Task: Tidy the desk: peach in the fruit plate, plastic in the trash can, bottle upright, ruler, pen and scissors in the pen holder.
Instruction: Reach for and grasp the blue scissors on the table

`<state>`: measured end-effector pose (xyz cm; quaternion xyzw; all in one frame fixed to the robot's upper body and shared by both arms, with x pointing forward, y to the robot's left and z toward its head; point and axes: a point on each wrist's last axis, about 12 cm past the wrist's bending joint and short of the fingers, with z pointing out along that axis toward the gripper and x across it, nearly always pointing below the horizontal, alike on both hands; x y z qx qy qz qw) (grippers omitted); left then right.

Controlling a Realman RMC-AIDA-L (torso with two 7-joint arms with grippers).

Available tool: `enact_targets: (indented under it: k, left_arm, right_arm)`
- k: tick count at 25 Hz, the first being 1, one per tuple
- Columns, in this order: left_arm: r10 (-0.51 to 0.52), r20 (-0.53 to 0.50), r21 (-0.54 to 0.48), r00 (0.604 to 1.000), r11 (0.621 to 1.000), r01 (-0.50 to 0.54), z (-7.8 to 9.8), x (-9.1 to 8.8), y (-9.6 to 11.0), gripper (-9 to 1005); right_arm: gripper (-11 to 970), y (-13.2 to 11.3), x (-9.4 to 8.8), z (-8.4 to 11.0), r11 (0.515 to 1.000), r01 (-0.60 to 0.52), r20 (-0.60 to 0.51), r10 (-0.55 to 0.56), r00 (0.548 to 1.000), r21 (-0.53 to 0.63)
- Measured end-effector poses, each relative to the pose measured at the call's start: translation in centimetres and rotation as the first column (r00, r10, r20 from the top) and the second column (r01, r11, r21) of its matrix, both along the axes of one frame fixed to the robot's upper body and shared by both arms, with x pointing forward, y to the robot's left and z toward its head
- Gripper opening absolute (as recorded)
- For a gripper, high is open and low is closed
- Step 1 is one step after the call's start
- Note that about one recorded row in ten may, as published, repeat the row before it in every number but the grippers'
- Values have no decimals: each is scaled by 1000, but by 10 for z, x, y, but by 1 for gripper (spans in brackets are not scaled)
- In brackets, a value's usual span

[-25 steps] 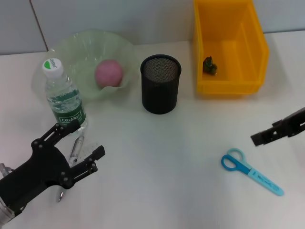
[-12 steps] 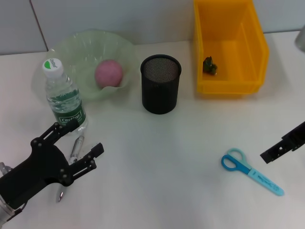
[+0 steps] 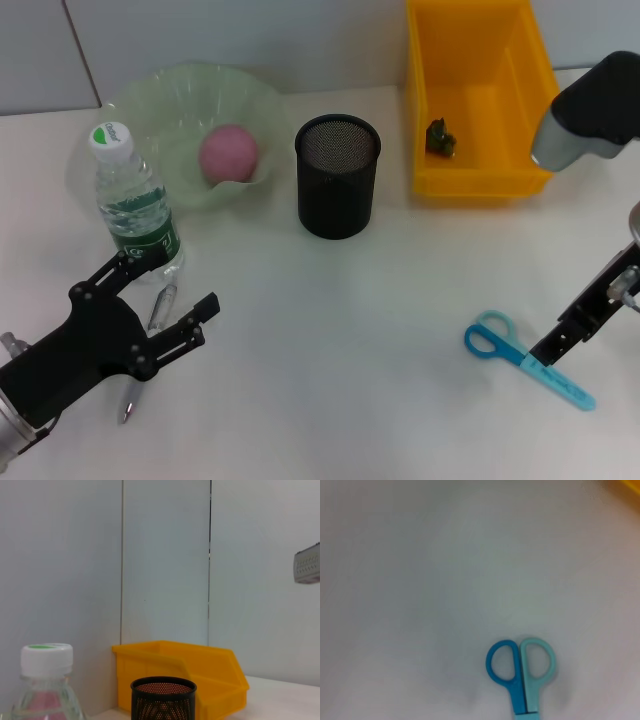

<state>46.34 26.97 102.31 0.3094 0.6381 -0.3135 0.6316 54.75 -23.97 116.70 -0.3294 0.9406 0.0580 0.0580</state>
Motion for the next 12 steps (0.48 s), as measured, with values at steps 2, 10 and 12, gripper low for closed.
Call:
enact_targets:
  k: [2, 10, 12]
  left_arm:
    - [0, 0, 0, 1000, 1000, 0, 0, 0, 0, 830]
    - [-2, 3, -2, 1000, 1000, 2, 1, 3, 0, 828]
    - [-5, 3, -2, 1000, 1000, 5, 2, 3, -1, 828]
  right_arm:
    - [833, 1, 1, -3, 1000, 3, -5, -3, 1000, 3]
    - [833, 8, 3, -15, 999, 32, -27, -31, 999, 29]
    - [833, 12, 1, -19, 999, 36, -32, -36, 999, 23]
